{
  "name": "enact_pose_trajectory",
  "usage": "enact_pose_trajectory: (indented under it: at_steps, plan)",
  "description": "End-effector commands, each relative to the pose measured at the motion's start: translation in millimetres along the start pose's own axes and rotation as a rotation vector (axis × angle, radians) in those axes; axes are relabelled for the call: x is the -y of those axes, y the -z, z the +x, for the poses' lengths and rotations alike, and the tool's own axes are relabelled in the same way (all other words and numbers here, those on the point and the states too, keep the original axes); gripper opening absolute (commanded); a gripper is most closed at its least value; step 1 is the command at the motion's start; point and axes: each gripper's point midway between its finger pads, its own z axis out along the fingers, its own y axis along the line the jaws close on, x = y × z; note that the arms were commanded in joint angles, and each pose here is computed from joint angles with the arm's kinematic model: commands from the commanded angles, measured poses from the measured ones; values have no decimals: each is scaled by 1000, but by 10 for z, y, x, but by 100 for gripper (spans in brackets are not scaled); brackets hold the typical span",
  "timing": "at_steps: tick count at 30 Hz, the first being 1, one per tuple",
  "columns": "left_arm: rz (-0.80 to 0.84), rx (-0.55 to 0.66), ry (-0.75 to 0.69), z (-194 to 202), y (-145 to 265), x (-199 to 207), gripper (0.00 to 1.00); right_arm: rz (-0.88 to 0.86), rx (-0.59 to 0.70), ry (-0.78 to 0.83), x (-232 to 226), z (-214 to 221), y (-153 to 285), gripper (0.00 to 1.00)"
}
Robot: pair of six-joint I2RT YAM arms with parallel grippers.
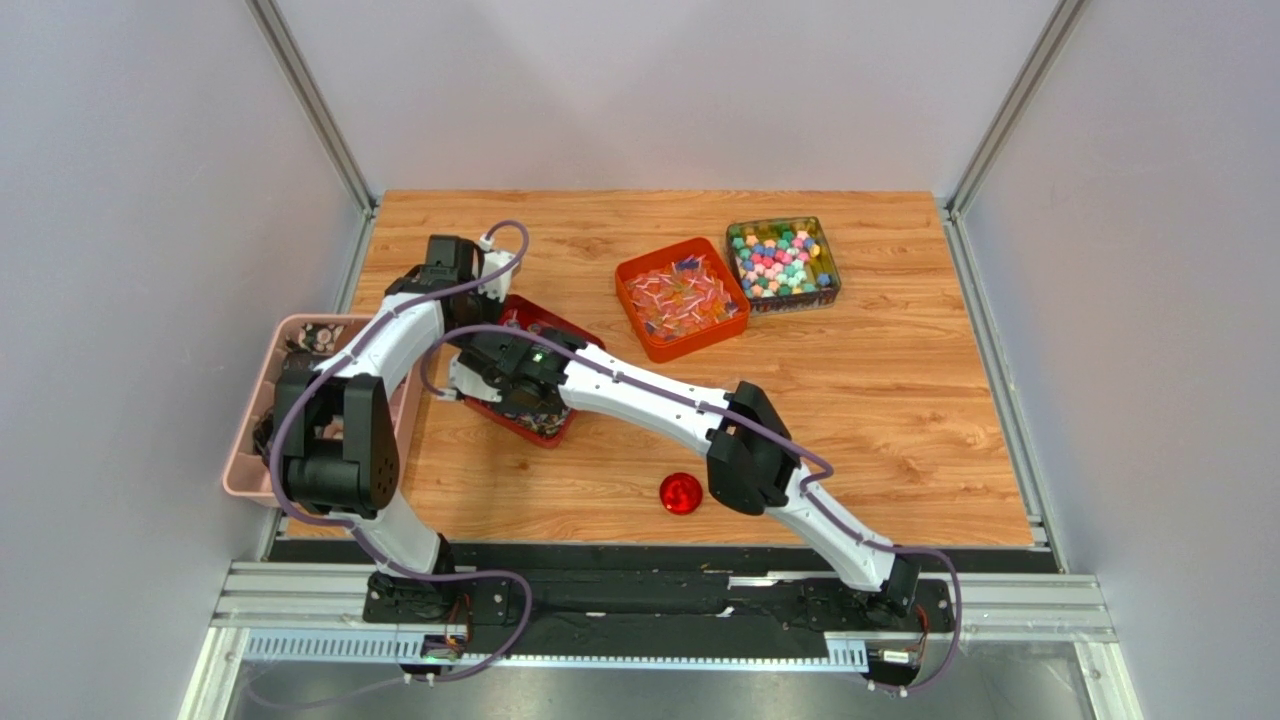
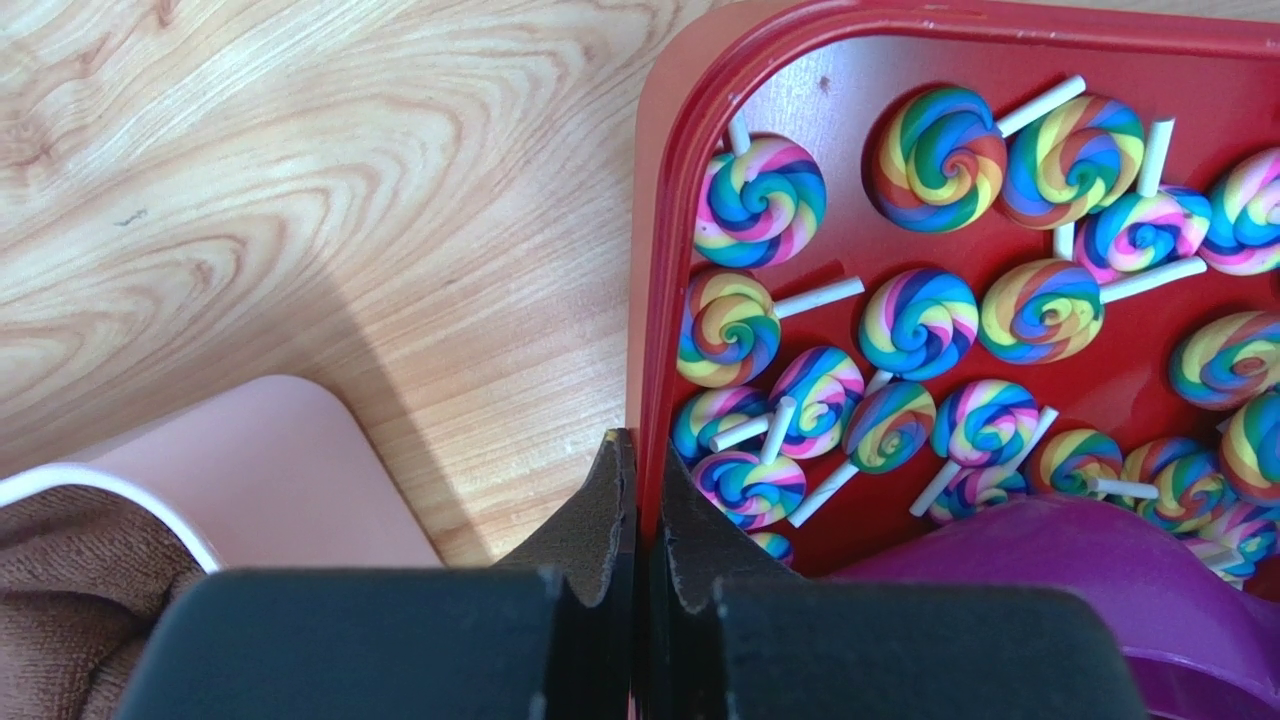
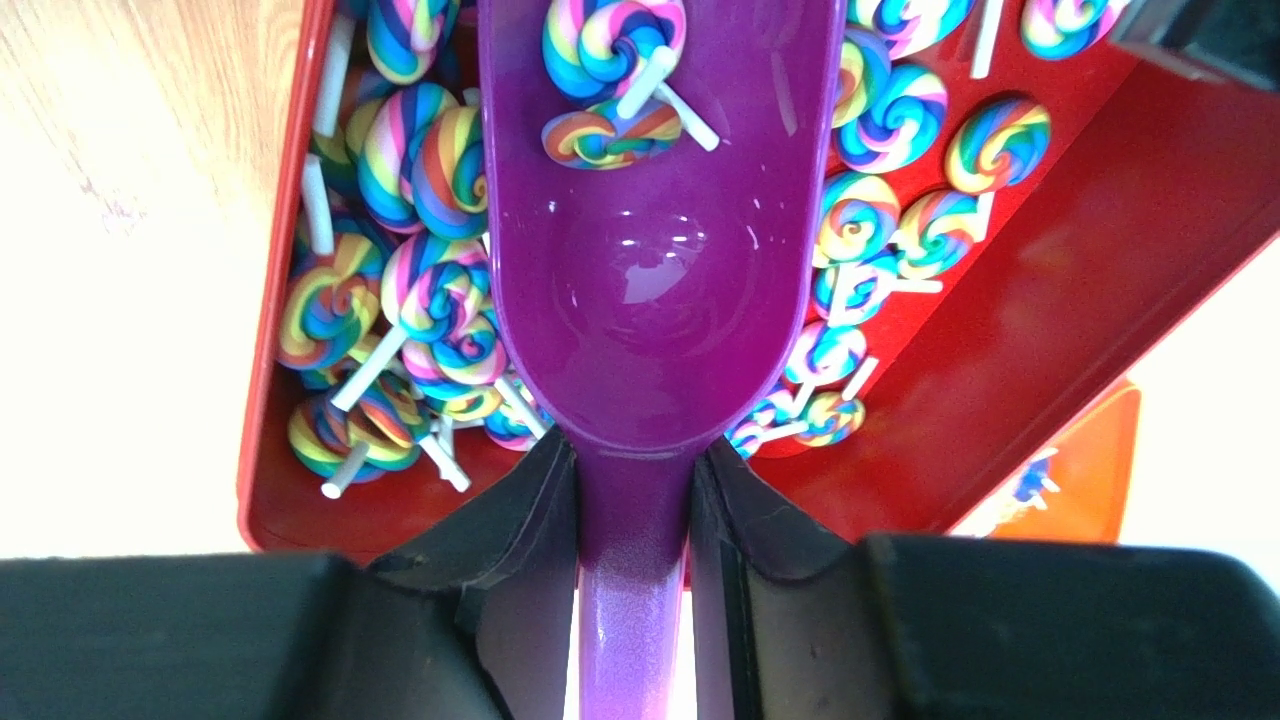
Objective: Pack the candies
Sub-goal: Scoop the fake candies from the storage box.
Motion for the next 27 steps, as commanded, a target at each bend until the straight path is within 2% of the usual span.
enact_pose_trajectory:
  at_steps: [1,6,9,17,27]
  plan:
    - [71,199,81,-553,324,153,0,-34,97,-133,-167,-247,-145,0]
    - [72,186,72,-513,313,158,0,-151,190,-295,-160,-346,-11,0]
    - [63,184,68,-491,322,147,0,-129,217,-377,-2,-327,2,0]
    - [49,172,57,-446,294,125,0,-147,244,-424,66,-175,45,0]
    - [60,167,84,-438,225,38,0,-255,342,-470,116,-138,231,0]
